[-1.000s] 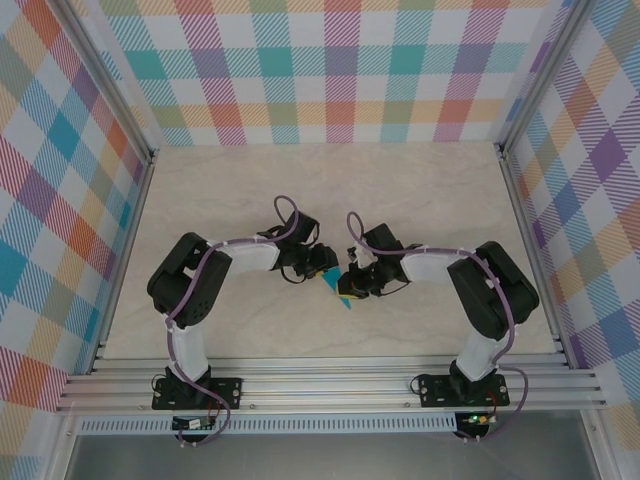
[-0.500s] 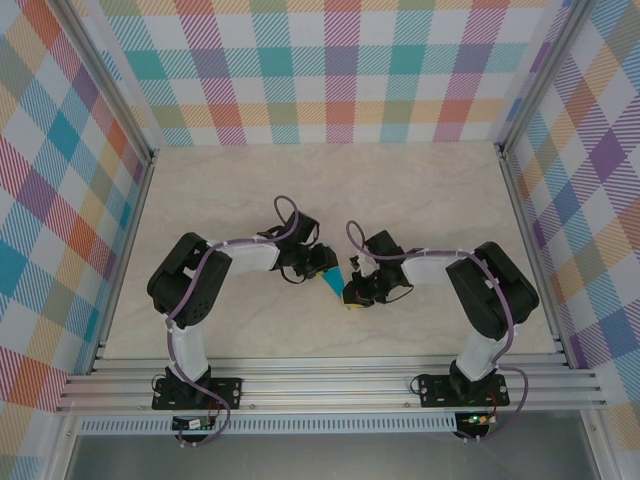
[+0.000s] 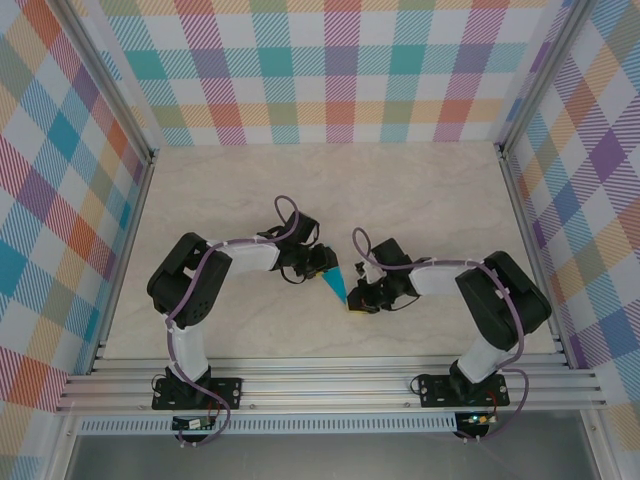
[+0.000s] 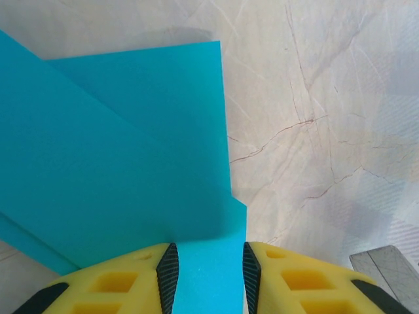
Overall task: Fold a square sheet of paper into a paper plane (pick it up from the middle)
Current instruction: Fold the wing for the fifth time at the center of the table.
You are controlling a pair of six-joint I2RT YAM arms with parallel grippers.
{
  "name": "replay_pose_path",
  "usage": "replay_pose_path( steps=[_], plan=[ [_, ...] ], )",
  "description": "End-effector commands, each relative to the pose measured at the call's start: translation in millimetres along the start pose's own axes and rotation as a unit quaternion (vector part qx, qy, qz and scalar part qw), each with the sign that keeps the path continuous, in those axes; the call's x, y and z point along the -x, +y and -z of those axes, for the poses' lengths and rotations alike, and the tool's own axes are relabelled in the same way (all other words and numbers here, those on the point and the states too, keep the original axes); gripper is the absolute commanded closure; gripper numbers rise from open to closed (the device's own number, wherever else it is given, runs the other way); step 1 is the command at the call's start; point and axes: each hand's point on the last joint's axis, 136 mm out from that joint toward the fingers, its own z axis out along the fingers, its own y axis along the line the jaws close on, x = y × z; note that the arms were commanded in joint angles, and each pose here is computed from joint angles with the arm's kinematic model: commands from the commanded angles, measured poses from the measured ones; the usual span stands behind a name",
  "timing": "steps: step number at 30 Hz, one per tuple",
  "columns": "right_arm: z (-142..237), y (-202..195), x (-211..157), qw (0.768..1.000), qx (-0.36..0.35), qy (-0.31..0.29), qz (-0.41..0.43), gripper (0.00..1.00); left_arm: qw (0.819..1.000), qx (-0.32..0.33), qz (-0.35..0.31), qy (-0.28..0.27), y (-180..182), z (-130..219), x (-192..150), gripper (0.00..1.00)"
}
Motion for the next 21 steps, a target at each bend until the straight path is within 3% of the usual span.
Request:
replay_pose_path(
  steps=[1, 9, 14, 21],
  plan=[
    [11, -5, -13, 1.0, -0.019, 0.006, -0.007, 0.89, 0.999, 0.041, 0.003, 0.011, 25, -3, -8, 0.64],
    [50, -18, 11, 0.99, -0.1, -0.096, 0.007, 0.79, 0.999, 0.027, -0.035, -0.002, -19, 26, 4, 0.51],
    [62, -33, 20, 0.982, -0.126, -0.138, -0.019, 0.74, 0.994, 0.107, -0.027, -0.018, -16, 63, 5, 0.34],
    [72, -37, 26, 0.975, -0.139, -0.173, -0.03, 0.71, 0.969, 0.243, -0.025, -0.022, -5, 92, 3, 0.3]
  ],
)
